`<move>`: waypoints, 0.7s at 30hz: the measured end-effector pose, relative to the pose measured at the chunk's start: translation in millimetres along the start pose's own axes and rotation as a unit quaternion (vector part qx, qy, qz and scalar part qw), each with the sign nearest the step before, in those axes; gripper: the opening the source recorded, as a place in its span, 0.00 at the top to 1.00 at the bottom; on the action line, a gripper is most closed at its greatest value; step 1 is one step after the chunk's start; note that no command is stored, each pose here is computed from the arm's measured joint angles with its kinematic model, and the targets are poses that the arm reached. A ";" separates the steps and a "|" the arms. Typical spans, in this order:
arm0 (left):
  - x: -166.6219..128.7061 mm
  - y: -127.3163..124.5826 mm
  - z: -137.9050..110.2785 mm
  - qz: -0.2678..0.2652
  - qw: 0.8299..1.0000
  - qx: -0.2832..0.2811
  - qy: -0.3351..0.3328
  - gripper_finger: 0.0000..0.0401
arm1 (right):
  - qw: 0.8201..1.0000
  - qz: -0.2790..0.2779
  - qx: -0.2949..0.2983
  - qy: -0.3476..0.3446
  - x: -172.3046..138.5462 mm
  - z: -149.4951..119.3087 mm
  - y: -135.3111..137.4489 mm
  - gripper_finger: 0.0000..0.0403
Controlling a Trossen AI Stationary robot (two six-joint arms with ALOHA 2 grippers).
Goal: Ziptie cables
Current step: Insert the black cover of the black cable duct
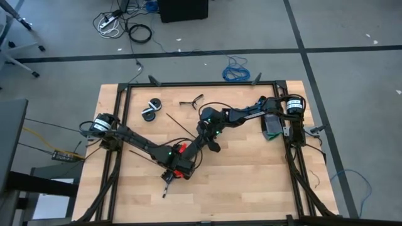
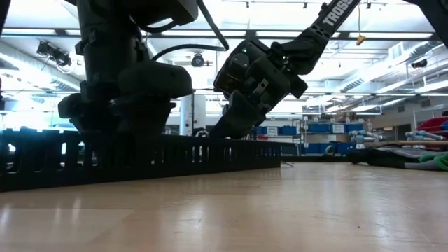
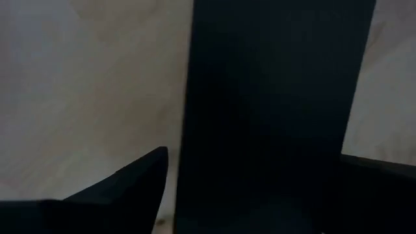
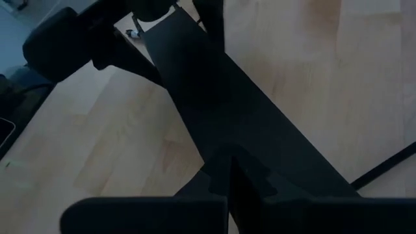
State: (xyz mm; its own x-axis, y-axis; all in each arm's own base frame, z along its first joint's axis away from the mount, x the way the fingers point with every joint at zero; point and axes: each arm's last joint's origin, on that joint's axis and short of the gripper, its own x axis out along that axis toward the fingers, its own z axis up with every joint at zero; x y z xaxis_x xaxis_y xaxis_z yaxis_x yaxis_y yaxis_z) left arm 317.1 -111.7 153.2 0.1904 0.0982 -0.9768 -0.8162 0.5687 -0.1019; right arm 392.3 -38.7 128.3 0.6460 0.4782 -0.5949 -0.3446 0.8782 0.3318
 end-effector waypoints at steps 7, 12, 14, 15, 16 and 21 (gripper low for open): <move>-7.1 -0.3 -0.2 -0.012 1.000 -0.002 -0.006 0.15 | 1.000 0.005 0.000 -0.002 0.4 0.3 0.3 1.00; -16.1 -2.8 -9.2 -0.024 1.000 0.016 -0.009 0.13 | 1.000 0.010 0.000 -0.002 0.4 0.2 0.5 1.00; -22.9 -2.1 -16.4 -0.026 0.999 0.028 -0.007 0.13 | 1.000 0.013 -0.001 -0.002 0.4 0.0 0.7 1.00; -26.6 -1.9 -20.6 -0.028 0.999 0.035 -0.005 0.13 | 1.000 0.013 -0.001 -0.001 0.3 0.0 0.7 1.00; -29.7 -1.5 -25.0 -0.027 0.999 0.040 -0.003 0.13 | 1.000 0.013 -0.001 -0.001 0.3 0.0 0.7 1.00; -35.7 0.6 -49.8 -0.015 0.997 0.068 0.033 0.14 | 1.000 0.013 -0.002 -0.001 0.3 -0.1 0.7 1.00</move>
State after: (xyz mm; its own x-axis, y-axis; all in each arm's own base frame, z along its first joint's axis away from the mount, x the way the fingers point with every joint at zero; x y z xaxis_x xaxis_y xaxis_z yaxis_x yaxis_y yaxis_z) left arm 282.6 -155.5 178.6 0.1733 0.0276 -0.9845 -0.7289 0.6759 -0.1094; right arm 392.2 -37.9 128.3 0.6382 0.5016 -0.5840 -0.3642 0.8651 0.3450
